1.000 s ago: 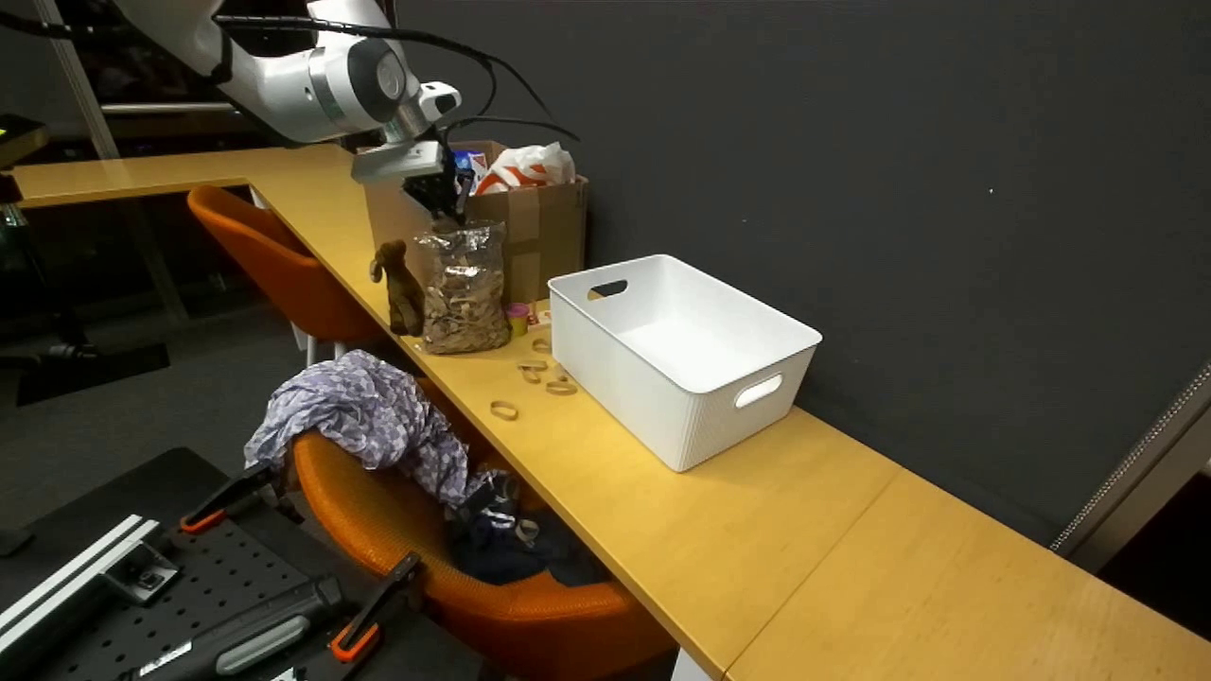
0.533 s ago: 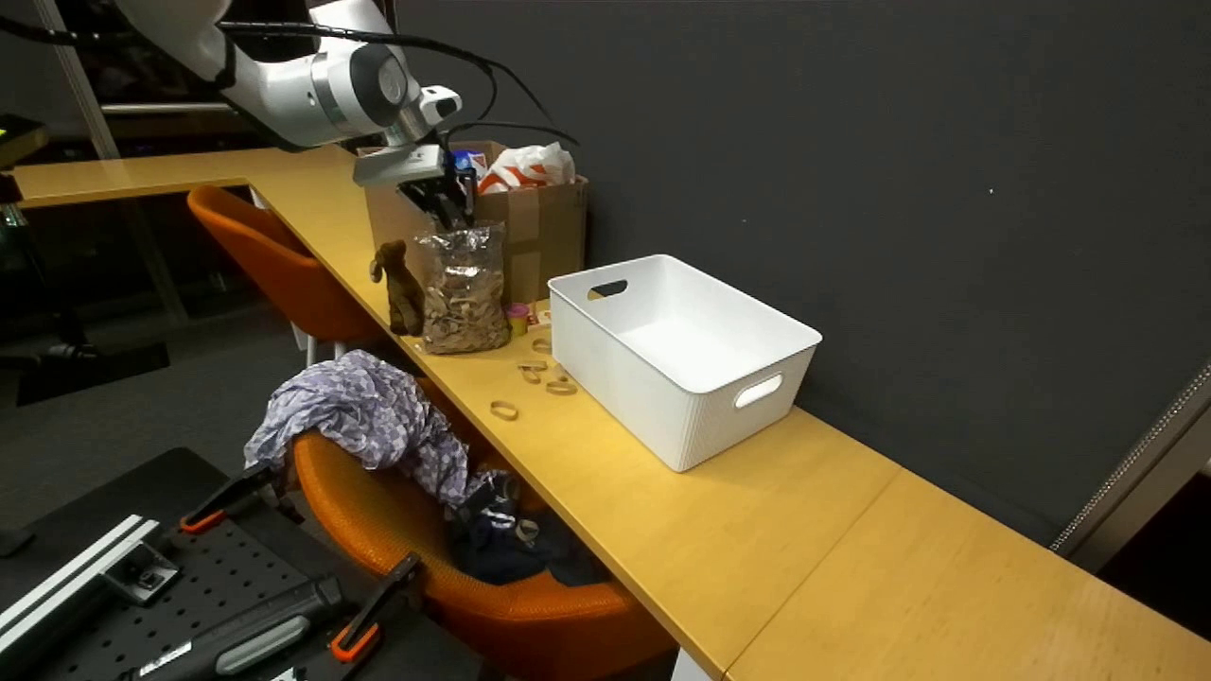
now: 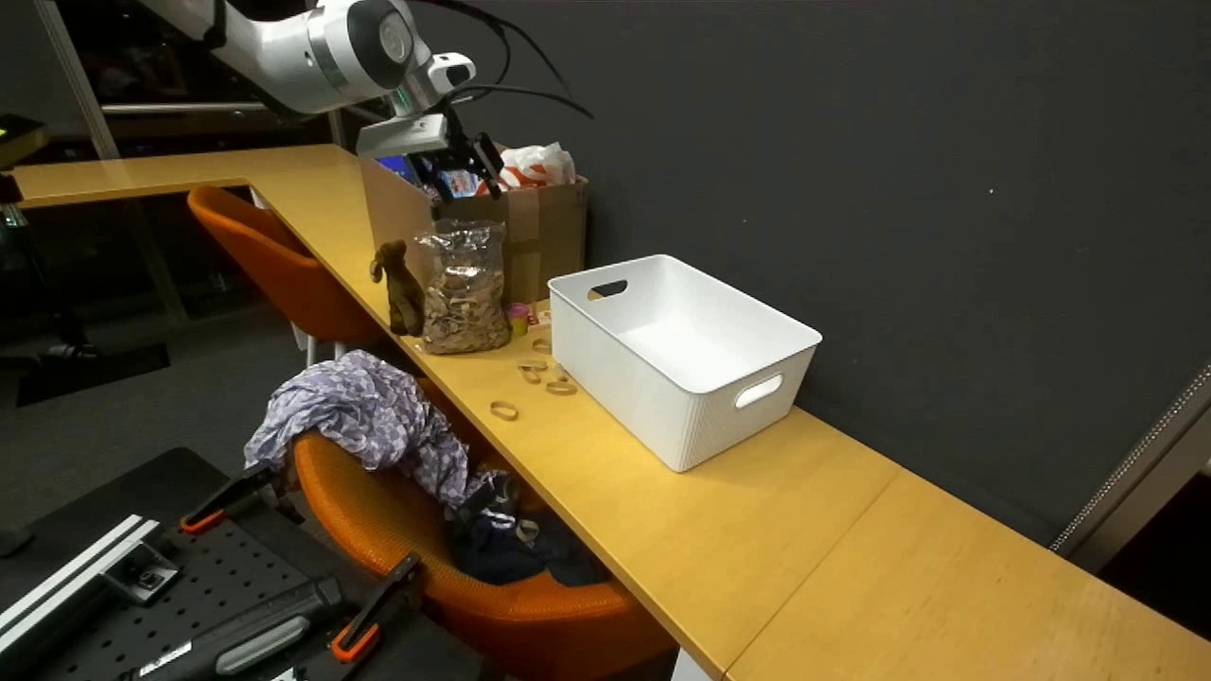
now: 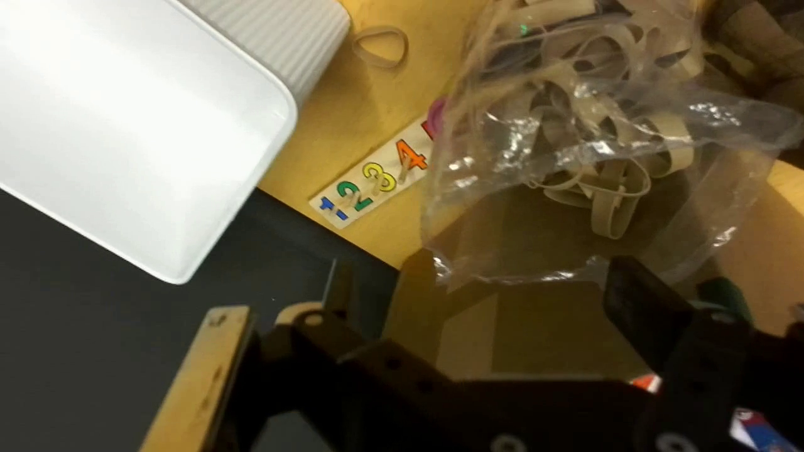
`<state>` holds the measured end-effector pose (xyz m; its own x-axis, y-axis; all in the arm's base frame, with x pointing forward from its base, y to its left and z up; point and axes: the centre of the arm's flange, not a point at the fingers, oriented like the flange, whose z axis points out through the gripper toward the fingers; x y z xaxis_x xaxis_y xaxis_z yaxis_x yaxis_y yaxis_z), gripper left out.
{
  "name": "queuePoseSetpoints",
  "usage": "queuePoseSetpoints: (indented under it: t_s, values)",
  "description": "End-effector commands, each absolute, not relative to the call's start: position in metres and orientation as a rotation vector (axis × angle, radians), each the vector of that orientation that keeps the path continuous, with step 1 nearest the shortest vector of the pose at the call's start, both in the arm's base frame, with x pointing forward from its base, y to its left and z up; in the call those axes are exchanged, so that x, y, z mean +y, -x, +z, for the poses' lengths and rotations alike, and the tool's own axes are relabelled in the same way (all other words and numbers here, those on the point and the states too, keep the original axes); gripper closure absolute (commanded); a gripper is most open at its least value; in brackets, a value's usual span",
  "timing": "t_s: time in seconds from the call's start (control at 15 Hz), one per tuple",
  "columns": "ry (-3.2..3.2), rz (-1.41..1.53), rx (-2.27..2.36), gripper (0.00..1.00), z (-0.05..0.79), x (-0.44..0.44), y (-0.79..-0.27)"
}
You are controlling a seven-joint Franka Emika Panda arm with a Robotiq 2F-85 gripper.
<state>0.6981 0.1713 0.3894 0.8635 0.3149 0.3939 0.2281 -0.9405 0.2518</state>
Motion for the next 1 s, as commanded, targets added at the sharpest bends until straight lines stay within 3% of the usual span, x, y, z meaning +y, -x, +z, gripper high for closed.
queuePoseSetpoints:
  t_s: [0.0, 0.33, 0.93]
  values:
    - [-2.877, 0.598, 0.193, 0.0, 0.387, 0.115, -0.637]
    - [-2.947, 0.498, 0.032, 0.0, 0.313, 0.033, -0.612]
    - [-3.066, 0.418, -0.133, 0.0, 0.217, -0.045, -0.661]
